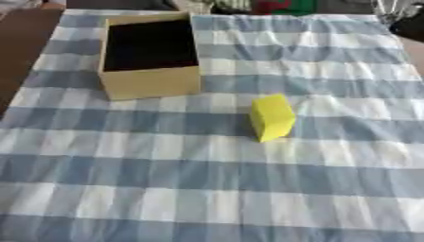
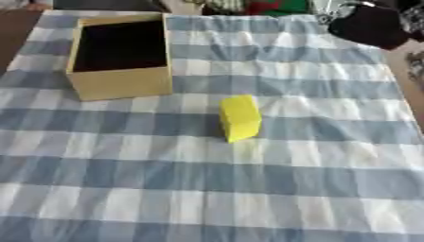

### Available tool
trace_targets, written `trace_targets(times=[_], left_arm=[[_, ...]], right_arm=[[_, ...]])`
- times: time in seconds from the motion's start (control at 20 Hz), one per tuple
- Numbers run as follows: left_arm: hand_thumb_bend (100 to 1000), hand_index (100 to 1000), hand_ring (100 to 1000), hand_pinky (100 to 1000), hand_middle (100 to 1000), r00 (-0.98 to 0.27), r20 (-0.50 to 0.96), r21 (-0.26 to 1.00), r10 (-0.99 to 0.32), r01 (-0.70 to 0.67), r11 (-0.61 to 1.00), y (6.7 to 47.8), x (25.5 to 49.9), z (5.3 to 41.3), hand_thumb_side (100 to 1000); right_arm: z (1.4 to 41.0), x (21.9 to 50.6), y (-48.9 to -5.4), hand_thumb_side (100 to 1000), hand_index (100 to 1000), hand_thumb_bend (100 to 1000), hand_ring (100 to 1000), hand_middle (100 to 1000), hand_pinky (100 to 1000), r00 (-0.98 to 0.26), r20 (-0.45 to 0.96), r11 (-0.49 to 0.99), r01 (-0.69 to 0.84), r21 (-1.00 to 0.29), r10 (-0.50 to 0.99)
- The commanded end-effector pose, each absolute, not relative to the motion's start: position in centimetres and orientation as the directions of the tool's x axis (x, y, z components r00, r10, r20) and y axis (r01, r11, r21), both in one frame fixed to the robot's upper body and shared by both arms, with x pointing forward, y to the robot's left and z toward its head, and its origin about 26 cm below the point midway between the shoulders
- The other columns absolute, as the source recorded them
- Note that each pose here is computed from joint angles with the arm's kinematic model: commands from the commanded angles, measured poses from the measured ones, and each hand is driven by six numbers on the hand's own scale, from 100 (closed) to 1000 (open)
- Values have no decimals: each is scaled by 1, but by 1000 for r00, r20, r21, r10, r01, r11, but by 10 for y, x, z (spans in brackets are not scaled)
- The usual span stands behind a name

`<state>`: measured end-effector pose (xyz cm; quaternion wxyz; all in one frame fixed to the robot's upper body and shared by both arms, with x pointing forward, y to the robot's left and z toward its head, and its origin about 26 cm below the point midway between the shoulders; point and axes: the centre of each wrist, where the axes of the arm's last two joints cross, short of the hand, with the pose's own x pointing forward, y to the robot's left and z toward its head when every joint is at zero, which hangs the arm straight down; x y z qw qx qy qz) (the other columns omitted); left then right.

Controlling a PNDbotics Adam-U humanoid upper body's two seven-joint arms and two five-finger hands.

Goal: Pick up objects on the table and place them in the box.

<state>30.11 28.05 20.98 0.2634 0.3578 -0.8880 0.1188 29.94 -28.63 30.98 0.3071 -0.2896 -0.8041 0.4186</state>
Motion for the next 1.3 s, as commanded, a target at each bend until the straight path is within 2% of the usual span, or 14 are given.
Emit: trace_targets(times=[0.05, 0.25, 0.75, 1.05, 1.3], left_arm=[[100, 726, 690, 958, 524, -616, 528, -14, -585, -694, 720, 282, 299, 216, 246], [100, 726, 690, 958, 524, -616, 528, -8, -585, -692, 722, 282, 299, 216, 246], [100, 725, 691, 957, 524, -617, 529, -4, -583, -689, 725, 281, 299, 217, 246], [100, 725, 692, 956, 524, -618, 528, -3, -582, -687, 727, 281, 299, 217, 245], [100, 724, 692, 955, 523, -621, 529, -3, -578, -683, 730, 280, 299, 217, 246]], right_arm=[[326, 293, -283, 380, 888, 100, 920, 810, 919, -615, 167, 345, 183, -921, 771], [333, 292, -278, 348, 898, 100, 937, 828, 928, -616, 103, 240, 144, -960, 781], [341, 290, -271, 401, 935, 106, 989, 870, 965, -660, 34, 58, 15, -998, 751], [342, 290, -268, 381, 955, 273, 1000, 887, 979, -676, -2, -27, -27, -999, 737], [341, 291, -264, 341, 983, 313, 1000, 900, 985, -692, -18, -107, -85, -991, 721]])
